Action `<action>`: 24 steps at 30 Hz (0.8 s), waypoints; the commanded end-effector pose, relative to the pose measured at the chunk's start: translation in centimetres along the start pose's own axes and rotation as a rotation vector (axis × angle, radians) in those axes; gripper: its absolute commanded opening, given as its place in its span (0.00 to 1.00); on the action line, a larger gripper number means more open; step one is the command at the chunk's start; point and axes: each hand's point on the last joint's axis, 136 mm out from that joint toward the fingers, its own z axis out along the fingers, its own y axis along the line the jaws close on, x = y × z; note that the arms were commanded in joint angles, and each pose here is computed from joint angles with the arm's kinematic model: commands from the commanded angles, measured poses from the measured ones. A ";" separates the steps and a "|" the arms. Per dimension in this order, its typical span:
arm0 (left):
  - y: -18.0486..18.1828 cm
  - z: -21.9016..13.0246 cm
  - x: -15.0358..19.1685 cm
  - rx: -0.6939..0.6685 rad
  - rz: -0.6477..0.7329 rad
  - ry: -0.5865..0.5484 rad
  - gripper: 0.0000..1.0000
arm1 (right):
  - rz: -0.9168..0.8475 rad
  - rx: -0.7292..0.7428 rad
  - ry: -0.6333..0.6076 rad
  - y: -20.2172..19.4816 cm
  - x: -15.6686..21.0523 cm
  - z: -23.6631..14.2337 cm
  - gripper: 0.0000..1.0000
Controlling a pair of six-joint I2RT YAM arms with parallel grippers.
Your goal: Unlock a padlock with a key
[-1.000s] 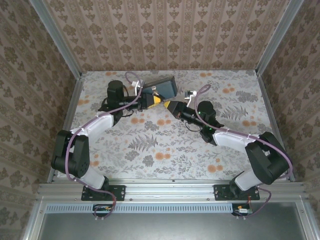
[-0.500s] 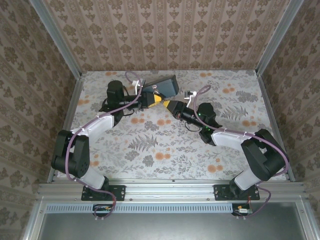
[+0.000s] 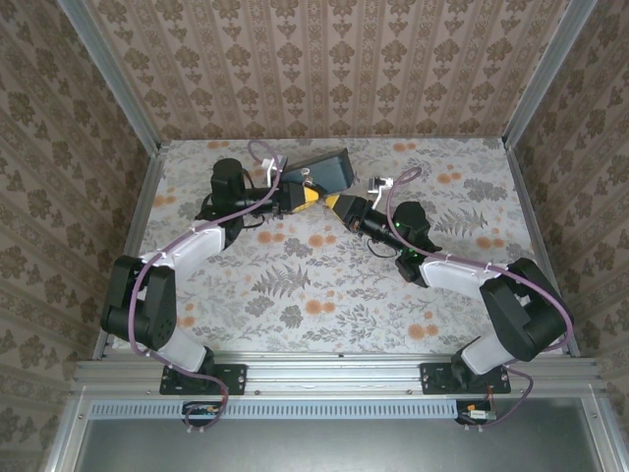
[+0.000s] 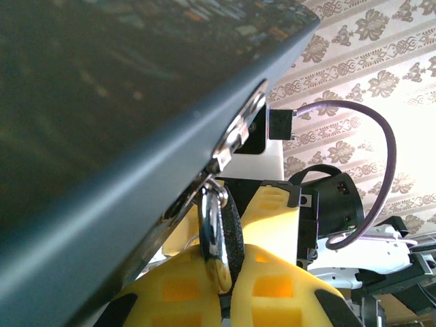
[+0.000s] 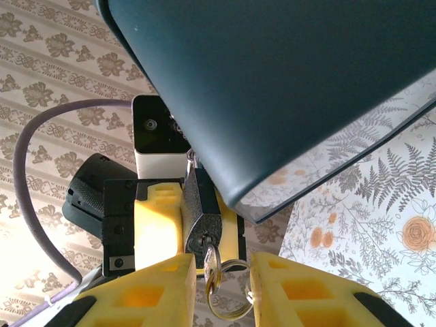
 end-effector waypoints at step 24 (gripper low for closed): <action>0.5 1.9 0.0 -0.087 -0.141 -0.023 0.00 | -1.100 0.155 0.119 5.0 3.5 -2.6 0.03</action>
